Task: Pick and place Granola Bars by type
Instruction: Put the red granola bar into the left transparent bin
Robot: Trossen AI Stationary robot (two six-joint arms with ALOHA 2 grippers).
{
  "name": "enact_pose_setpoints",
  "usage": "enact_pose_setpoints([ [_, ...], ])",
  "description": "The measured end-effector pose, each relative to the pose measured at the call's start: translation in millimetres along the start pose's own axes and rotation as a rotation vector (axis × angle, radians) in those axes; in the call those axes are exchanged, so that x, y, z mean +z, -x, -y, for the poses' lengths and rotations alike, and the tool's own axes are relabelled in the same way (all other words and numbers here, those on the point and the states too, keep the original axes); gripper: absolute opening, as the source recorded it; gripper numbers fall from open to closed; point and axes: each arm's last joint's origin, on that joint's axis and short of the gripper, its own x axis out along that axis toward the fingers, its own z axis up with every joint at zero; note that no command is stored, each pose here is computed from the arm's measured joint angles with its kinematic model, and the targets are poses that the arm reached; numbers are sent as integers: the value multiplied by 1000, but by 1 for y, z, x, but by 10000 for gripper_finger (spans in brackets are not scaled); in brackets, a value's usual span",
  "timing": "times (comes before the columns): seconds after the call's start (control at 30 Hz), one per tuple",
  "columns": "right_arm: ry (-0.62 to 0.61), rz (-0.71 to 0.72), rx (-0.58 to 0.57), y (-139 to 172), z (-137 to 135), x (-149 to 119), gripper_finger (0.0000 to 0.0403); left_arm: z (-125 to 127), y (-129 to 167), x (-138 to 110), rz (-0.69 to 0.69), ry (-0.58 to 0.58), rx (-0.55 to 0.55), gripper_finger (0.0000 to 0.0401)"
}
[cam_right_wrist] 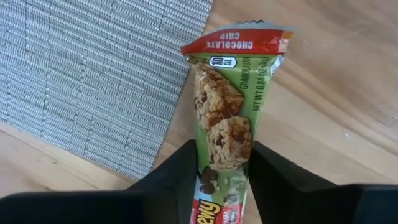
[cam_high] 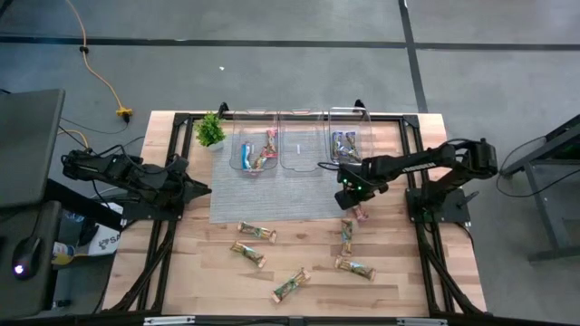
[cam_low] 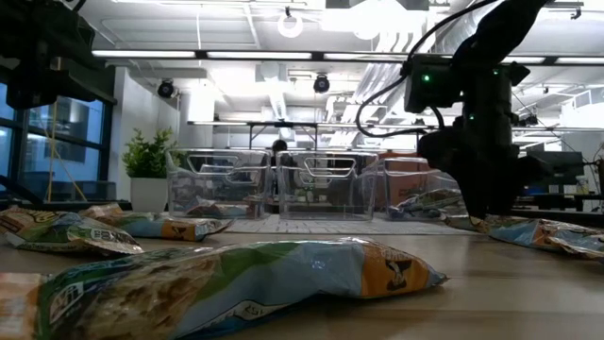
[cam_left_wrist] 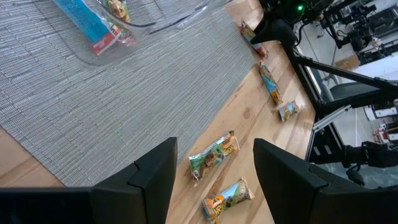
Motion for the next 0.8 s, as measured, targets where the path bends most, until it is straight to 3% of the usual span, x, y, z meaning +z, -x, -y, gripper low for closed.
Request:
enact_pose_setpoints([
  [0.2,13,21,57,11,-12,4,94,0,0,0,0,-2,0,204],
  [0.47,129,135,236,64,-56,14,67,0,0,0,0,-4,0,204],
  [0.63,226,366,390,125,-96,32,67,0,0,0,0,-4,-1,204],
  [0.8,289,591,416,177,-120,69,67,0,0,0,0,-5,-1,204],
])
